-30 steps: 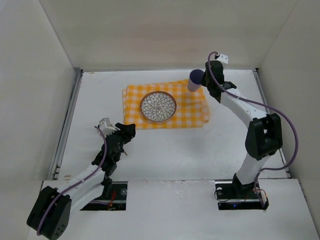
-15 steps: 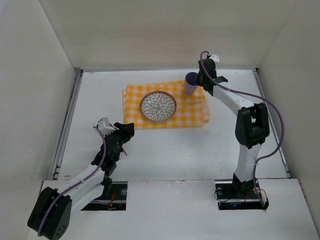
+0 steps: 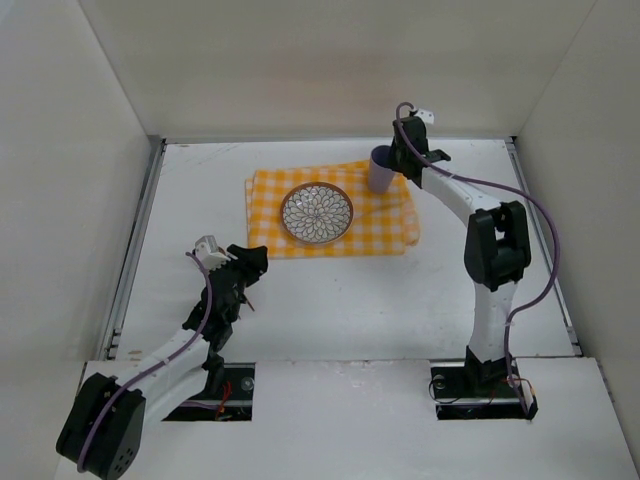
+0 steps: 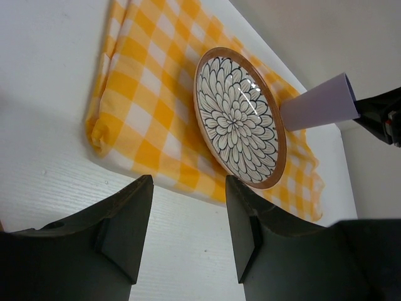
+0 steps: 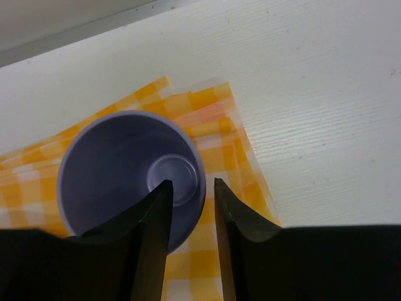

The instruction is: Set the dinner table for one person

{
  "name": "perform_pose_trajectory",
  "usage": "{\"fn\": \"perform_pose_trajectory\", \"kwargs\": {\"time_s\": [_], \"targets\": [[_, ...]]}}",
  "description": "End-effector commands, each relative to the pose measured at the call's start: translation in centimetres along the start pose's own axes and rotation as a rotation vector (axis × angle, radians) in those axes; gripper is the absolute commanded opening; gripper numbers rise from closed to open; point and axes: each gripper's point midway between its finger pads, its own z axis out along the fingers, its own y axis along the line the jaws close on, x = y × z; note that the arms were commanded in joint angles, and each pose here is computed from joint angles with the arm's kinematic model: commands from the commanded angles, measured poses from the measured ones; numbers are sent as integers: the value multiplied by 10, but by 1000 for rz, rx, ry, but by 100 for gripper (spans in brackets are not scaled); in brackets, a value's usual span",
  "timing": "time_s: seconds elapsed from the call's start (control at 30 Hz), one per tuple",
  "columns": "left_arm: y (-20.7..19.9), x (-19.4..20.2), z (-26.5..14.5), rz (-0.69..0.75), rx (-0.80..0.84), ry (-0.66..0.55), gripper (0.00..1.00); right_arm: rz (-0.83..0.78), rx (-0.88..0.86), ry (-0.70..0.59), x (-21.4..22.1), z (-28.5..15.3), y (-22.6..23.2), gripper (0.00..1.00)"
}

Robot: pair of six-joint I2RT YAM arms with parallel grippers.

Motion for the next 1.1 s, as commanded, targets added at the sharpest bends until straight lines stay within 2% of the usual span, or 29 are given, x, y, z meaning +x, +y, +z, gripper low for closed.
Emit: {"fn": "perform_pose_trajectory", "kwargs": {"time_s": [0.0, 0.13, 0.43, 0.6, 0.63, 0.77, 0.8, 0.93, 1.07], "targets": [[-8, -12, 3, -11, 22, -42, 47, 23, -20, -74, -32, -14, 8, 43], [-5, -14, 4, -1, 3, -53, 47, 38, -42, -115, -46, -33, 8, 55], [6, -17, 5, 21, -68, -63, 46, 84, -102, -202, -70, -93, 0, 61], [20, -26, 4, 90, -191, -89, 27, 118, -165, -232, -46, -127, 2, 63], [23, -26, 3, 103, -217, -94, 25, 119, -176, -224, -36, -131, 2, 60], [31, -36, -6, 173, -343, -105, 23, 119, -229, -197, 6, -149, 1, 24], [32, -40, -8, 191, -376, -104, 23, 120, -248, -191, 16, -155, 1, 19], [39, -41, -19, 223, -476, -41, 32, 125, -332, -151, 58, -175, 9, 18], [60, -27, -26, 236, -585, 62, 35, 130, -400, -106, 99, -189, 20, 25]]}}
